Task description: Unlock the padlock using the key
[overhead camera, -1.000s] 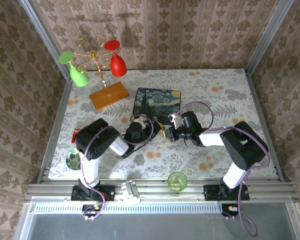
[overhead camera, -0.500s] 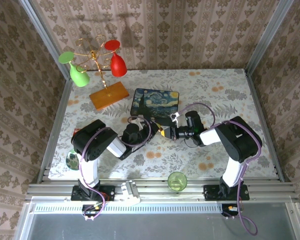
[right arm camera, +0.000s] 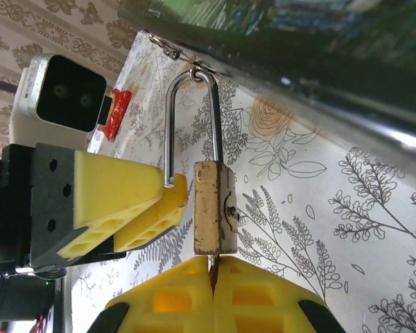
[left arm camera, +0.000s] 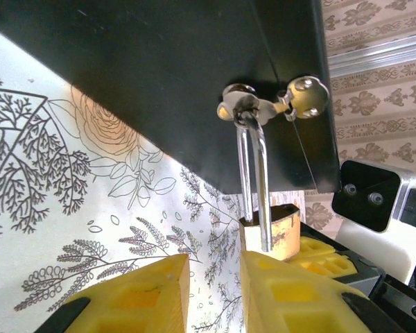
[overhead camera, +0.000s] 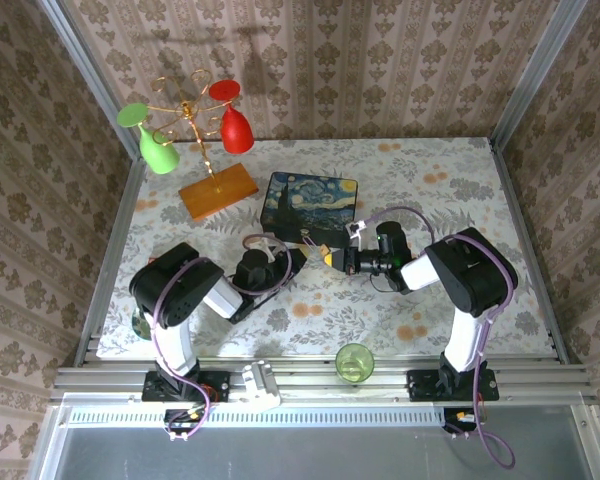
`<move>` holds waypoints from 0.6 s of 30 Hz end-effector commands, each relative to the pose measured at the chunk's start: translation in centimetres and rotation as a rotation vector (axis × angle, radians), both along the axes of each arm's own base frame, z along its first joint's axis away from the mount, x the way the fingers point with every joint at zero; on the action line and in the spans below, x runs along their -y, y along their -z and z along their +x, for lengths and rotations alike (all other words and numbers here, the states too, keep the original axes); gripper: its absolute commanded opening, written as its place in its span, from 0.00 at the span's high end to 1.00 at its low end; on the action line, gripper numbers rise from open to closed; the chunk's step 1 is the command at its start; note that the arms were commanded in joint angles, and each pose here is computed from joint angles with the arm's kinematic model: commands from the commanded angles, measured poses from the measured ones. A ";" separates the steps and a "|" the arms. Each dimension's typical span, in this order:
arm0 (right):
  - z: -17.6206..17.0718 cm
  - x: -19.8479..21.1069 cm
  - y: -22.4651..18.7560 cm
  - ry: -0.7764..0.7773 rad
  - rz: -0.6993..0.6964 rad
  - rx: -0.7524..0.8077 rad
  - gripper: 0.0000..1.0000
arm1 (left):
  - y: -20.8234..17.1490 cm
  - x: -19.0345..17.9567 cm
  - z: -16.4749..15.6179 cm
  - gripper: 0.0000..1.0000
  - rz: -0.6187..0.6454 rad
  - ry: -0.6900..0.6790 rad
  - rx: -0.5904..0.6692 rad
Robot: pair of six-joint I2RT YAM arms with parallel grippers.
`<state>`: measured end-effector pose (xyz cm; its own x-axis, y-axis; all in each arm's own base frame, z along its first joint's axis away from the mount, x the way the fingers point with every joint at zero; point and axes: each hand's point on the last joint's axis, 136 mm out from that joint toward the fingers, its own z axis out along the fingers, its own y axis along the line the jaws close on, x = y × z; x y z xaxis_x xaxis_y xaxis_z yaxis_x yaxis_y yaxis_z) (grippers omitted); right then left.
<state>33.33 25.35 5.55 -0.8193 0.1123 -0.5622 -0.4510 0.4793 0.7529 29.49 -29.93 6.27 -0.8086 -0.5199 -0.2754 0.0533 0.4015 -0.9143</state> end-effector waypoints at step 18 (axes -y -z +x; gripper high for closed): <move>-1.3 0.4 6.5 0.083 -0.257 -0.213 0.73 | -4.0 -2.0 1.1 0.66 0.344 0.042 0.193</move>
